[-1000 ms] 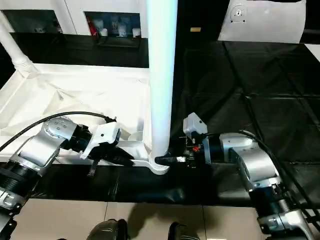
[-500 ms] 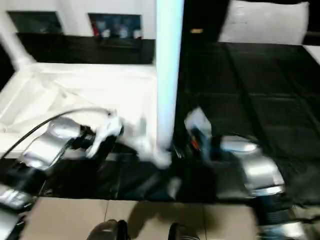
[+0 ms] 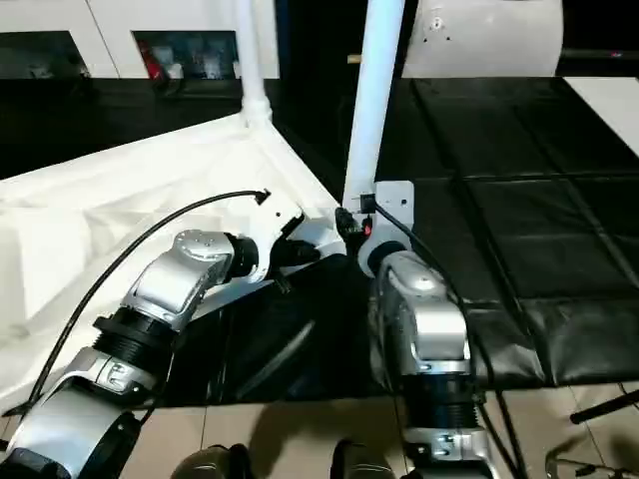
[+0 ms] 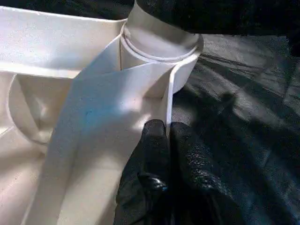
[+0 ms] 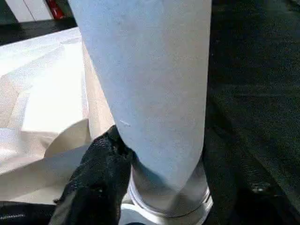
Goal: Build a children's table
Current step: Rotate leg to tighten
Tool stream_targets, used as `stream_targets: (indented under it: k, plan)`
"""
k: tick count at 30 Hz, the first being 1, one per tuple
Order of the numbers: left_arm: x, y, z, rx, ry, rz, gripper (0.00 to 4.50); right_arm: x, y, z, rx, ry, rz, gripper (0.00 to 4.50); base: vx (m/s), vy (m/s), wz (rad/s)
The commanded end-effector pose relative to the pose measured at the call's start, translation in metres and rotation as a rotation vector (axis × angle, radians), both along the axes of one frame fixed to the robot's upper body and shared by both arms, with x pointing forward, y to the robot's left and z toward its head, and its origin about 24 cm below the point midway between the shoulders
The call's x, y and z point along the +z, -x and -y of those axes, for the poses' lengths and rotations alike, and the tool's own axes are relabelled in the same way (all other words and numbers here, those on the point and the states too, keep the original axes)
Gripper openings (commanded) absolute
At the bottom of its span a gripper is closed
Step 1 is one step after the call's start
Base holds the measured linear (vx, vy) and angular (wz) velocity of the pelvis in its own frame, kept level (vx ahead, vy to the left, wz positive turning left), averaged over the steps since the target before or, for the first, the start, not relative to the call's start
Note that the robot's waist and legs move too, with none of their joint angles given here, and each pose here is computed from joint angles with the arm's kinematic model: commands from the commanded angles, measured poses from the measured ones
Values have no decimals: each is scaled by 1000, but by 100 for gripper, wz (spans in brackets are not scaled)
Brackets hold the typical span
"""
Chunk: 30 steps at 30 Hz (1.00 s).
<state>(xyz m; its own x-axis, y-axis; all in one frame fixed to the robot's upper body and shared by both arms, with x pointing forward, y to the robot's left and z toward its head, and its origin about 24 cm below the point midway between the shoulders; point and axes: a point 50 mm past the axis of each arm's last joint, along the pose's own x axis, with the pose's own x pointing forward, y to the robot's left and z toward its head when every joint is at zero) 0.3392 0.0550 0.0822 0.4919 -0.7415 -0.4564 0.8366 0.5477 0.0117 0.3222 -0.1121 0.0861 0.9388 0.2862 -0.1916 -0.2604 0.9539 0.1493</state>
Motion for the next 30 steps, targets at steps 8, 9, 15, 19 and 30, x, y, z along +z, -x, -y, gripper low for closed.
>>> stream_targets:
  k: [8, 9, 15, 19, 30]
  plan:
    - [8, 4, 0, -89, -4, 32, 0, -11, 18, -4, 242, 43, 7, 338, 7, -5, 0]
    - [7, 4, -2, -100, -12, 36, 0, -11, 19, 2, 248, 57, 10, 351, 0, 0, 0]
    - [3, 9, -19, -213, -67, 38, 0, -6, 33, 36, 403, 114, 47, 398, 0, 0, 0]
    - [0, 14, -31, -283, -87, 12, 0, -1, 39, 50, 528, 148, 60, 430, 0, 0, 0]
    - [-3, 31, -52, -634, -152, 5, 0, 12, 44, 60, 981, 161, 19, 413, 0, 0, 0]
